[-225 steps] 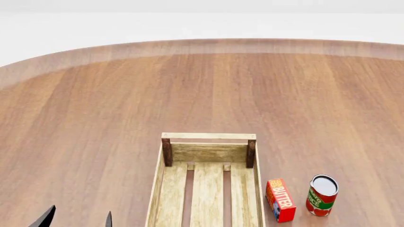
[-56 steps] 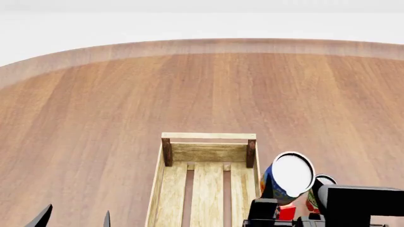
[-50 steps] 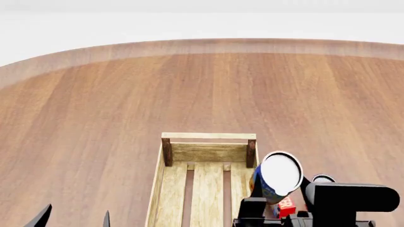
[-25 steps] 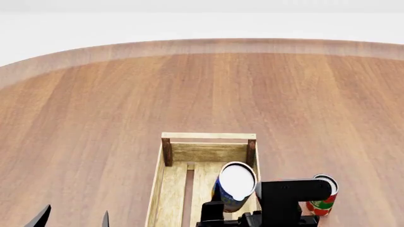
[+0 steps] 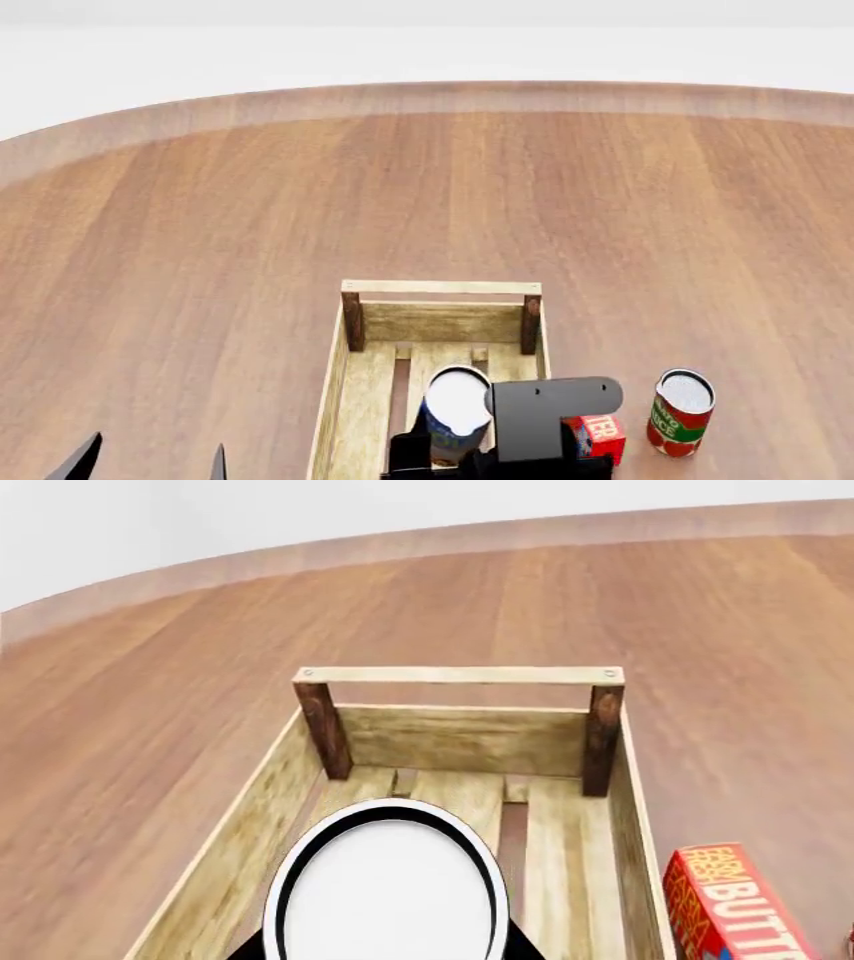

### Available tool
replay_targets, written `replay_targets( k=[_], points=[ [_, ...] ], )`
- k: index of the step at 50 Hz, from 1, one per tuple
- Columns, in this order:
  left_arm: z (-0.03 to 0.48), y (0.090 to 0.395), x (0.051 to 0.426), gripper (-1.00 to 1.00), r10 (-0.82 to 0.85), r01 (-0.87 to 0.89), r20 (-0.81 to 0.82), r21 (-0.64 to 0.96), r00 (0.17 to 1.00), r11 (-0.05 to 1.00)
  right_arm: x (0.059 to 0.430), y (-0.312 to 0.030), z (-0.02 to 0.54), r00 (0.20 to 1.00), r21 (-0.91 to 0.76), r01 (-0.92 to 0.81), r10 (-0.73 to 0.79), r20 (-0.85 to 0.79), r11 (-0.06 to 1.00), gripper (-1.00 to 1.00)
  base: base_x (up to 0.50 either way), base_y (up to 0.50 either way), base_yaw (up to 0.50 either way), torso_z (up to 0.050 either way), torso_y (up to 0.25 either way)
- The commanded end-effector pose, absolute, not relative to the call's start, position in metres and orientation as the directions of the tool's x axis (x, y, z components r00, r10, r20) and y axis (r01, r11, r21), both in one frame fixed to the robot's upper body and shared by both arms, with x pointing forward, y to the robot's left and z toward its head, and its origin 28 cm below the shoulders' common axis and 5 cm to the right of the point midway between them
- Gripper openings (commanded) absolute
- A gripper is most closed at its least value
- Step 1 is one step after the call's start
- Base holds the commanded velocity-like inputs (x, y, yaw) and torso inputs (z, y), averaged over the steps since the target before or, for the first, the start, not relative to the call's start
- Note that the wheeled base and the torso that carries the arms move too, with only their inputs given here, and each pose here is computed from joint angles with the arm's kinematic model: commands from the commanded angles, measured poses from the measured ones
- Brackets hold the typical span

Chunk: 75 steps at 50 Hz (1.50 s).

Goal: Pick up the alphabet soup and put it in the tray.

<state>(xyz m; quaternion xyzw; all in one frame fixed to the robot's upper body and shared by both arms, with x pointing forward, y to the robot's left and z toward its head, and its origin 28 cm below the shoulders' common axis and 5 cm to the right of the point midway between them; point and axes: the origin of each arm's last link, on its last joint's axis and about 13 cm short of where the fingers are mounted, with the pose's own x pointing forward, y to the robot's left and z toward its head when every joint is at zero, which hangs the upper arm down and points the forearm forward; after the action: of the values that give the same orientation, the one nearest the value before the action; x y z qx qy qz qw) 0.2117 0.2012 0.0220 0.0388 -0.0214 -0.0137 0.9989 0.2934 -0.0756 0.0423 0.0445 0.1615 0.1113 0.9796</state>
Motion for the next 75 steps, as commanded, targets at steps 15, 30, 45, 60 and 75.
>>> replay_targets(
  k=[15,30,45,60,75],
  points=[
    [0.023,0.202,0.211,1.00,-0.028,0.025,0.045,0.075,0.999,0.997,0.311,-0.067,0.034,0.915,0.100,-0.212,0.234,-0.329,0.972,-1.00,0.00,0.00,0.00,0.000,0.001],
    [0.025,0.202,0.210,1.00,-0.026,0.023,0.048,0.074,0.998,0.997,0.329,-0.061,0.026,0.900,0.088,-0.227,0.243,-0.363,0.970,-1.00,0.00,0.00,0.00,0.000,0.001],
    [0.027,0.202,0.209,1.00,-0.026,0.022,0.053,0.072,0.998,0.997,0.342,-0.054,0.019,0.877,0.074,-0.245,0.254,-0.408,0.967,-1.00,0.00,0.00,0.00,0.001,0.001],
    [0.028,0.202,0.208,1.00,-0.026,0.022,0.055,0.071,0.998,0.997,0.347,-0.053,0.014,0.860,0.062,-0.242,0.243,-0.450,0.968,-1.00,0.00,0.00,0.00,0.000,0.001],
    [0.028,0.202,0.208,1.00,-0.026,0.022,0.056,0.070,0.998,0.997,0.347,-0.053,0.012,0.851,0.057,-0.237,0.236,-0.470,0.970,-1.00,0.00,0.00,0.00,0.000,0.001]
  ],
)
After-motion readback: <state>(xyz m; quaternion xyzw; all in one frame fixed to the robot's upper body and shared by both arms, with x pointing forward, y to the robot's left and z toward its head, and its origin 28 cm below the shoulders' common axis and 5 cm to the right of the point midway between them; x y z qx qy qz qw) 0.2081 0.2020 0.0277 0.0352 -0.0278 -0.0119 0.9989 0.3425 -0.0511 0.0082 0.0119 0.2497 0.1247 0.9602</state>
